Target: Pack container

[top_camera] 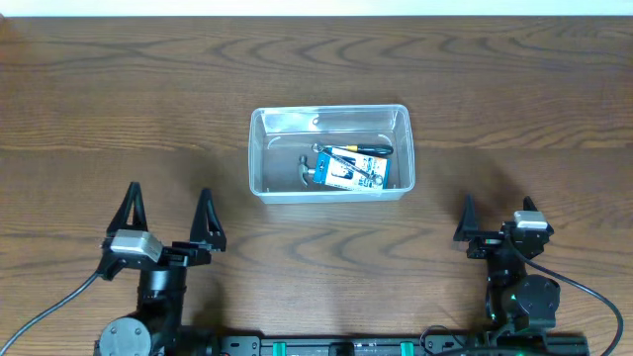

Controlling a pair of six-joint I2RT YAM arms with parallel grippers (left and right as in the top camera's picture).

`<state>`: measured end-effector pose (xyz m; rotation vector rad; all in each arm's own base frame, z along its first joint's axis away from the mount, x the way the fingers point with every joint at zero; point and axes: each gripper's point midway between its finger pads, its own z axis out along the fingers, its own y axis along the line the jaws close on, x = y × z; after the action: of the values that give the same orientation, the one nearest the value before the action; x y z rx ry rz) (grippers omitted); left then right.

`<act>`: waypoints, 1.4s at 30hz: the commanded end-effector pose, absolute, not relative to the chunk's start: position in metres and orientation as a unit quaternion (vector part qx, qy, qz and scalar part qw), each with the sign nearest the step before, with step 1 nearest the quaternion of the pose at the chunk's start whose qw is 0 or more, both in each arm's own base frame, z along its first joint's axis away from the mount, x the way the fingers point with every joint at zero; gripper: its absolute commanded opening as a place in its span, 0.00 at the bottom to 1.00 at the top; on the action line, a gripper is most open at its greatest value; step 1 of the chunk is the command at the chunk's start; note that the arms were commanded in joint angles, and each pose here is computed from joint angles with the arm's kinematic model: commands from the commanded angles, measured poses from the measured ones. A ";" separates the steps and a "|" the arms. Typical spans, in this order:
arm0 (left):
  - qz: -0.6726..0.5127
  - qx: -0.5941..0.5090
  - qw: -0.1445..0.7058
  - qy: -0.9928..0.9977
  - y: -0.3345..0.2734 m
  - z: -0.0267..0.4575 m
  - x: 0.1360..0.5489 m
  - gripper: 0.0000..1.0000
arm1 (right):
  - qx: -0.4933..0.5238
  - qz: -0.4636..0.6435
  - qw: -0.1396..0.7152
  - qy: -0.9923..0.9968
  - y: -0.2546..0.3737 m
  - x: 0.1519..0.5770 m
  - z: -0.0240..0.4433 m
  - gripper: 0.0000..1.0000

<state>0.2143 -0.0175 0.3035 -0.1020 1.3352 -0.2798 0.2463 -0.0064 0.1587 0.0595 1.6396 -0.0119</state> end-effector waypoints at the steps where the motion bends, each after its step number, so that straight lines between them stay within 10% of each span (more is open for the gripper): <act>1: -0.141 -0.090 0.769 0.617 -0.008 0.291 0.218 0.98 | 0.024 -0.011 0.682 0.731 -0.008 0.246 0.158 0.99; 42: -0.058 -0.169 0.652 0.737 0.021 0.139 0.243 0.98 | 0.024 -0.011 0.682 0.731 -0.008 0.246 0.158 0.99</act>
<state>0.2435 0.0208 0.1568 -0.3730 1.6209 -0.1347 0.2464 -0.0064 0.1586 0.0595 1.6396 -0.0119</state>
